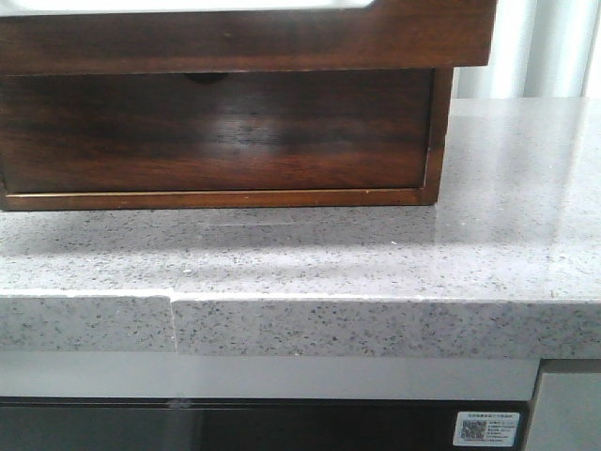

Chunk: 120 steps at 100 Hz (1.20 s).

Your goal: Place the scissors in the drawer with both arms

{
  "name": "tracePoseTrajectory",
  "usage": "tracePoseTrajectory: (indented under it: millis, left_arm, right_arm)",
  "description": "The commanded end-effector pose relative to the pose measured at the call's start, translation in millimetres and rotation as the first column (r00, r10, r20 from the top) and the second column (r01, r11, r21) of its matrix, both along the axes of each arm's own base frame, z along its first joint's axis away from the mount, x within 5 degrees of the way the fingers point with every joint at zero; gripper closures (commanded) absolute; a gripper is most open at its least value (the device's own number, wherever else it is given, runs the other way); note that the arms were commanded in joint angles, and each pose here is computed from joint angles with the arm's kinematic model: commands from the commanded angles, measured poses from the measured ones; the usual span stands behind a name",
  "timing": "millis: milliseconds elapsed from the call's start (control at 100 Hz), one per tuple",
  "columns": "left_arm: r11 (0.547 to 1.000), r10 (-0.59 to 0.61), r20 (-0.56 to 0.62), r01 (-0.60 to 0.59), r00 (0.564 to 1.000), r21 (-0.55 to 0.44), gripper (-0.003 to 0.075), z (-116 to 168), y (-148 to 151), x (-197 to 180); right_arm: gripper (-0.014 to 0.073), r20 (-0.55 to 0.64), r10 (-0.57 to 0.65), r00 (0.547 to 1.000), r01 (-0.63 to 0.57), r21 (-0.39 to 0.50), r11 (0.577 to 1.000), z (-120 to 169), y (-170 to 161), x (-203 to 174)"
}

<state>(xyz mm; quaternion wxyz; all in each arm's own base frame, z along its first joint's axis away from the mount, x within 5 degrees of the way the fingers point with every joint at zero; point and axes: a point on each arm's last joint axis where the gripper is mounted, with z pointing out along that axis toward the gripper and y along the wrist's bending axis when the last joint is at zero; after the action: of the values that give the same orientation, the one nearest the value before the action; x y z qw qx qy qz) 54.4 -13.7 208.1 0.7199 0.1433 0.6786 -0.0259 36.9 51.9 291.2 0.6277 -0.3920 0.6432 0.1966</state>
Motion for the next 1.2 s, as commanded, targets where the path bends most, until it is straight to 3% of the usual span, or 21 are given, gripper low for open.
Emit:
tracePoseTrajectory:
  millis: [0, 110, 210, 390, 1190]
  left_arm:
    - [0.996, 0.066, 0.036, -0.063, 0.997, -0.068, 0.0739, -3, 4, -1]
    - [0.985, 0.135, -0.017, -0.136, 0.991, -0.105, 0.0739, -6, 8, 0]
    - [0.968, 0.157, -0.137, -0.18, 0.978, -0.172, 0.0739, -16, 10, 0]
    - [0.968, 0.169, -0.278, -0.212, 0.946, -0.133, 0.0739, -29, 11, -2]
    - [0.968, 0.167, -0.279, -0.211, 0.946, -0.135, 0.0739, -29, 11, -2]
  right_arm:
    - [0.0656, 0.042, -0.034, 0.999, 0.031, 0.069, 0.997, 14, -2, 2]
    - [0.0656, 0.042, -0.034, 0.999, 0.031, 0.069, 0.997, 14, -2, 2]
    - [0.0656, 0.042, -0.034, 0.999, 0.031, 0.069, 0.997, 14, -2, 2]
    - [0.0656, 0.042, -0.034, 0.999, 0.031, 0.069, 0.997, 14, -2, 2]
    - [0.0656, 0.042, -0.034, 0.999, 0.031, 0.069, 0.997, 14, -2, 2]
